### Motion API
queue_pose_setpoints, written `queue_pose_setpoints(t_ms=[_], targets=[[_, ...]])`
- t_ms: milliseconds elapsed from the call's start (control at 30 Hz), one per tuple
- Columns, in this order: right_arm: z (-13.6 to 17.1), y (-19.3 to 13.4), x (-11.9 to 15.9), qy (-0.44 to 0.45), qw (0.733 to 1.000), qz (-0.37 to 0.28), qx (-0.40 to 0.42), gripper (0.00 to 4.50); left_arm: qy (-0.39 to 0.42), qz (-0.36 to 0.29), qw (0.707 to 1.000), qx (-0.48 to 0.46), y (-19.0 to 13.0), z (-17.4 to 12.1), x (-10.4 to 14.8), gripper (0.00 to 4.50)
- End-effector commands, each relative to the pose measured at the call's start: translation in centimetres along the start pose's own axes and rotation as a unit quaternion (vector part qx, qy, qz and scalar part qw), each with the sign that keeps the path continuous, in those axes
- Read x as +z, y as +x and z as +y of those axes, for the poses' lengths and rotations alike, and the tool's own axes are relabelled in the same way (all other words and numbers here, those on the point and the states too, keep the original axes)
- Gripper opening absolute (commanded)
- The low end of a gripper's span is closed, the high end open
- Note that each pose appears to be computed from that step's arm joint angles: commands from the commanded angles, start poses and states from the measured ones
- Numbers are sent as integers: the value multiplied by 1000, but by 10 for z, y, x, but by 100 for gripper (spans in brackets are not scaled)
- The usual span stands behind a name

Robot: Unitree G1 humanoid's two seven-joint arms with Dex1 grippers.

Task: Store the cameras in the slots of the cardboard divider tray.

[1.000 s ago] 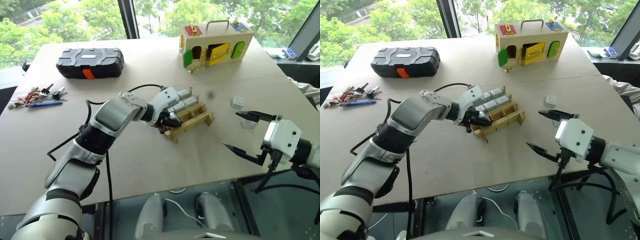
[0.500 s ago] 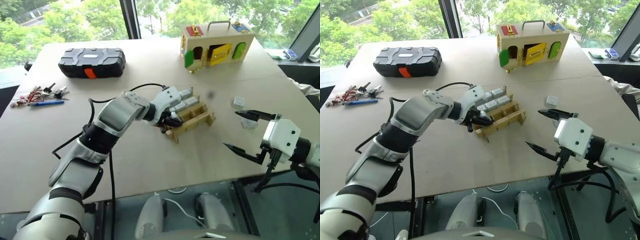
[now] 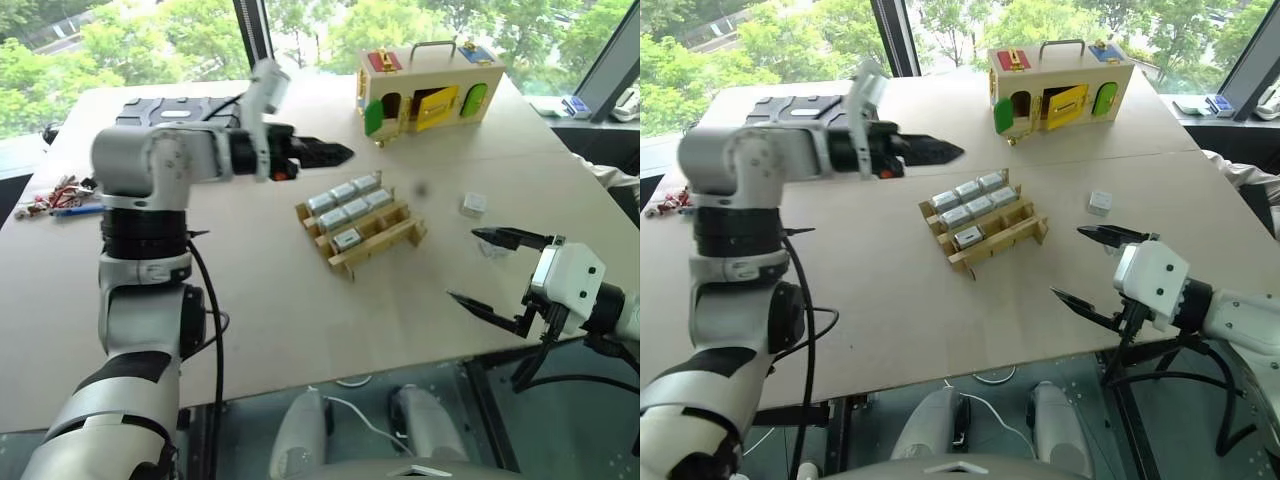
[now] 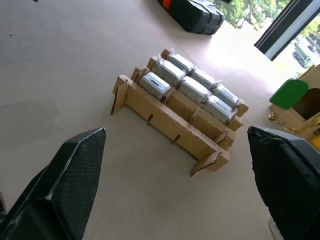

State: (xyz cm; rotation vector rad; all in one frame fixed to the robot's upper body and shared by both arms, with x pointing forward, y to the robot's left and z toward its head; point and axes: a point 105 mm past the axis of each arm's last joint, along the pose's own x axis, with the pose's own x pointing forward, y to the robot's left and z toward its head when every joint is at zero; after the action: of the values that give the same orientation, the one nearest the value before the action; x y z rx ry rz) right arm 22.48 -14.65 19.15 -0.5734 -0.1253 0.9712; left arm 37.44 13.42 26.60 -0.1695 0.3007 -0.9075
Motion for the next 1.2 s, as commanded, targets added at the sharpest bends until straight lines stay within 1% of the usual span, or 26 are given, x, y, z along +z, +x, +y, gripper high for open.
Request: queue_pose_setpoints(t_ms=[33,67,100,133,167,233,267,333,367,433,500,667,867,900,933,1000,1033,1067,1100,1133,1200], targets=[[-16,-6,-13,22,998,23,-60,450,102,-134,986,1,-24,3,7,342],[-19,-7,-19,29,996,34,-76,450,112,-143,983,-3,-28,2,0,342],[-25,-8,-31,52,992,57,-102,450,107,-142,984,-25,-34,-2,-11,342],[-29,-10,-41,69,987,76,-124,450,100,-135,984,-56,-40,-7,-21,342],[-34,-12,-52,83,980,99,-149,450,110,-134,981,-92,-49,-16,-32,342],[-39,-16,-75,133,964,142,-184,450,95,-151,980,-91,-64,-16,-44,401],[-41,-17,-82,151,956,155,-197,450,103,-146,980,-93,-70,-17,-52,447],[-46,-16,-92,192,942,161,-225,450,134,-118,977,-118,-80,-27,-70,447],[-50,-14,-98,211,933,164,-241,450,133,-111,976,-129,-84,-31,-77,447],[-59,-10,-116,249,909,180,-282,450,148,-103,974,-140,-93,-35,-84,447],[-66,-7,-126,262,894,189,-309,450,153,-99,972,-147,-96,-37,-87,447],[-76,2,-135,294,881,181,-323,450,164,-91,969,-159,-98,-44,-92,447],[-82,2,-150,310,868,198,-333,450,168,-90,967,-168,-96,-54,-92,447],[-82,3,-150,313,870,195,-328,398,169,-90,966,-171,-95,-56,-90,450],[-81,4,-150,315,871,193,-324,365,171,-91,965,-176,-94,-58,-89,450],[-82,4,-150,310,873,192,-324,272,174,-88,963,-187,-91,-64,-88,450],[-82,5,-147,302,878,188,-319,226,169,-85,963,-191,-88,-68,-87,450],[-82,6,-144,295,883,184,-314,188,163,-82,964,-193,-84,-71,-87,450],[-83,7,-139,276,892,177,-311,187,150,-79,967,-192,-80,-75,-86,450],[-85,9,-129,238,908,164,-303,187,122,-82,971,-191,-74,-79,-83,450],[-85,14,-104,140,941,141,-274,187,59,-72,975,-201,-65,-88,-80,450]])
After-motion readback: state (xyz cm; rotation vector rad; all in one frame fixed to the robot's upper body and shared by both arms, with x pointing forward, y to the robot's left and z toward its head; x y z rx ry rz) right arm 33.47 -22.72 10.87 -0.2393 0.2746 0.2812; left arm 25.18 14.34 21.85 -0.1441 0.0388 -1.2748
